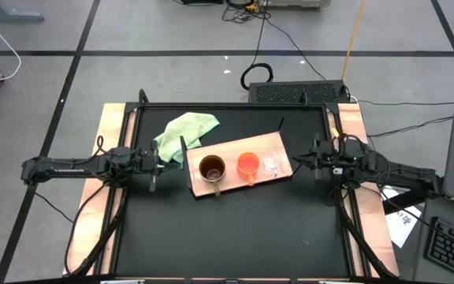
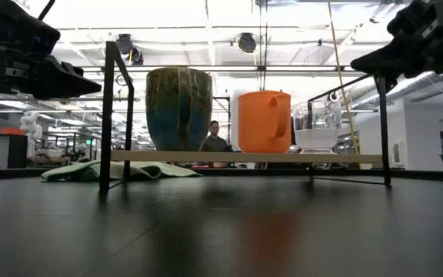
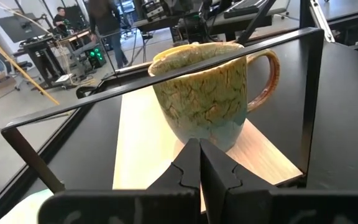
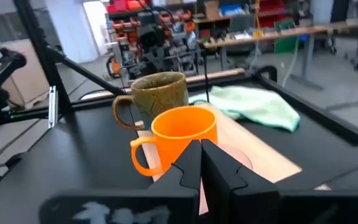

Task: Stack small to large cups/mugs on shelf
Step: Return to Home Position

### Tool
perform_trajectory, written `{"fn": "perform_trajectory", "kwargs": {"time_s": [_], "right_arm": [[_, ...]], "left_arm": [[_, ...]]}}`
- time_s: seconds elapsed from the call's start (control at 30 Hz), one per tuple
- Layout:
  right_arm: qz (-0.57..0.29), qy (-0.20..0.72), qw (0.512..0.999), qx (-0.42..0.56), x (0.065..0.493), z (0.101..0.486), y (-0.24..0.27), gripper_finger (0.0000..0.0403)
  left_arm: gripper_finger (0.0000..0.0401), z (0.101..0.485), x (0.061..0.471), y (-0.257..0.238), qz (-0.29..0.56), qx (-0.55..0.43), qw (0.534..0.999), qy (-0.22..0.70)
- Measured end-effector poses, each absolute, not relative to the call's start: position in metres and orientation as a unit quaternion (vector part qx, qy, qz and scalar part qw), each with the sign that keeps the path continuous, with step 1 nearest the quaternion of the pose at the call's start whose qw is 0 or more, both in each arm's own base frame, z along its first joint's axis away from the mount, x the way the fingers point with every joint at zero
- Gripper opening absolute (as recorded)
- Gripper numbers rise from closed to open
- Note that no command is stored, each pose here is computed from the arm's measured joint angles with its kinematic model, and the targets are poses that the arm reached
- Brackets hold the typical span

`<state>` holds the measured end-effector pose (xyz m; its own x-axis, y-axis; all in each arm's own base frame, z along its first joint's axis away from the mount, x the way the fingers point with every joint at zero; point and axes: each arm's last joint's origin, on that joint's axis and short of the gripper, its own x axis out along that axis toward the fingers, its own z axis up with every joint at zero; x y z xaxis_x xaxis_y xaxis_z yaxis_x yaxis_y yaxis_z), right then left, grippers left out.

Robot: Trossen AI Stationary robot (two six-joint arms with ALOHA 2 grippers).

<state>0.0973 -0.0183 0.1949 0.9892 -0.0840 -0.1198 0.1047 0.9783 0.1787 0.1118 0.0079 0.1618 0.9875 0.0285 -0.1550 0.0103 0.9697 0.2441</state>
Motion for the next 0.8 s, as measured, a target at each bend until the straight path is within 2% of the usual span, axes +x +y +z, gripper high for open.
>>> {"fn": "perform_trajectory", "kwargs": {"time_s": [0.37, 0.8], "right_arm": [[0.012, 0.05, 0.999, 0.012, 0.099, 0.188, -0.009, 0.0], [0.081, 0.073, 0.994, 0.001, 0.097, 0.181, 0.004, 0.0]], "left_arm": [[0.0, 0.161, 0.112, 0.008, 0.003, 0.121, 0.989, 0.082], [0.0, 0.162, 0.112, 0.007, -0.015, 0.131, 0.988, 0.076]]}}
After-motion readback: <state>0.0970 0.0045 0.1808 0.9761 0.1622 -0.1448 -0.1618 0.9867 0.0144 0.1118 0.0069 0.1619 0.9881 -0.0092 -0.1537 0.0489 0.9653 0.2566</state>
